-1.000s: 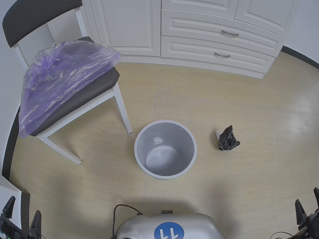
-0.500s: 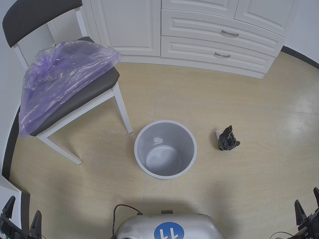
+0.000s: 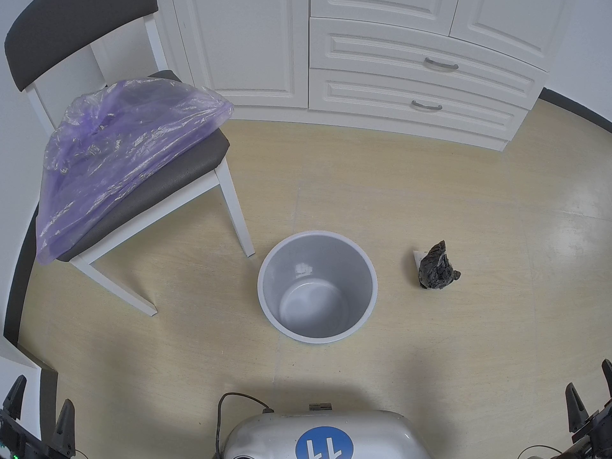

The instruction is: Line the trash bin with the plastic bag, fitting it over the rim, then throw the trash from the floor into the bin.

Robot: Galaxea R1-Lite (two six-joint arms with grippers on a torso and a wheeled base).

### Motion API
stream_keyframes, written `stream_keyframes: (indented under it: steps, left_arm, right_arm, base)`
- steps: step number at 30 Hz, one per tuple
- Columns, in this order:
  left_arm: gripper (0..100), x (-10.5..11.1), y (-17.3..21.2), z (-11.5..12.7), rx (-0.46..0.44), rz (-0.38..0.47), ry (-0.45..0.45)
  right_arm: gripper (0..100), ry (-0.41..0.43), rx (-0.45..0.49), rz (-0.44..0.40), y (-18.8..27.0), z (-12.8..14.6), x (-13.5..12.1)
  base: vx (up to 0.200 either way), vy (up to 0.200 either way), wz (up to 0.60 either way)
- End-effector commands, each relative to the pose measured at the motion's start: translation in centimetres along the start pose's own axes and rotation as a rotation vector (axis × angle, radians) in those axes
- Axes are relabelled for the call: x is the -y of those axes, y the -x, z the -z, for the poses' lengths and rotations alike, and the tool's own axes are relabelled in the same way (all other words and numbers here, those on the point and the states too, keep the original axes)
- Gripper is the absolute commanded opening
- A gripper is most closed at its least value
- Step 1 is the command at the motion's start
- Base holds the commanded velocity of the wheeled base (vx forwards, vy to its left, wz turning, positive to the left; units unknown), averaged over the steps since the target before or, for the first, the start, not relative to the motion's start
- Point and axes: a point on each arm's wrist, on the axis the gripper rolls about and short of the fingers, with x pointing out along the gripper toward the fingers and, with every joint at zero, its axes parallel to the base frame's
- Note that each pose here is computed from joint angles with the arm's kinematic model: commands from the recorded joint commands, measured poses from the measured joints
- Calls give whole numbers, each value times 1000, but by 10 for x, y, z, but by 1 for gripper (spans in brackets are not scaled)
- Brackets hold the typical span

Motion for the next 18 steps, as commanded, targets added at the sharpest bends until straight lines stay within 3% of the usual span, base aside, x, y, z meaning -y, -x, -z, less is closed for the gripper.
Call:
stream_keyframes:
  steps: [1, 3, 4, 6, 9, 13, 18]
  left_arm:
    - [100, 0, 3, -11, 98, -3, 15]
    - [100, 0, 15, -46, 278, 21, 109]
    - [100, 0, 18, -52, 296, 32, 147]
    - [100, 0, 17, -48, 241, 40, 111]
    - [100, 0, 14, -39, 147, 30, 7]
    - [100, 0, 11, -44, 116, 27, -40]
    - [100, -1, -16, -86, -17, -43, -143]
  right_arm:
    - [100, -27, 6, 7, 0, 4, 0]
    - [100, -67, 69, 14, 3, -8, 1]
    - [100, -114, 141, 0, 8, -25, 1]
    - [100, -156, 218, -4, 18, -50, 1]
    - [100, -87, 177, -36, 20, -68, 2]
    - [100, -38, 140, -53, 9, -84, 2]
    - [100, -66, 171, -49, -38, -138, 2]
  base:
    - [0, 0, 0]
    - [0, 0, 0]
    - [0, 0, 0]
    - [0, 0, 0]
    - [0, 0, 0]
    - [0, 0, 0]
    - [0, 0, 0]
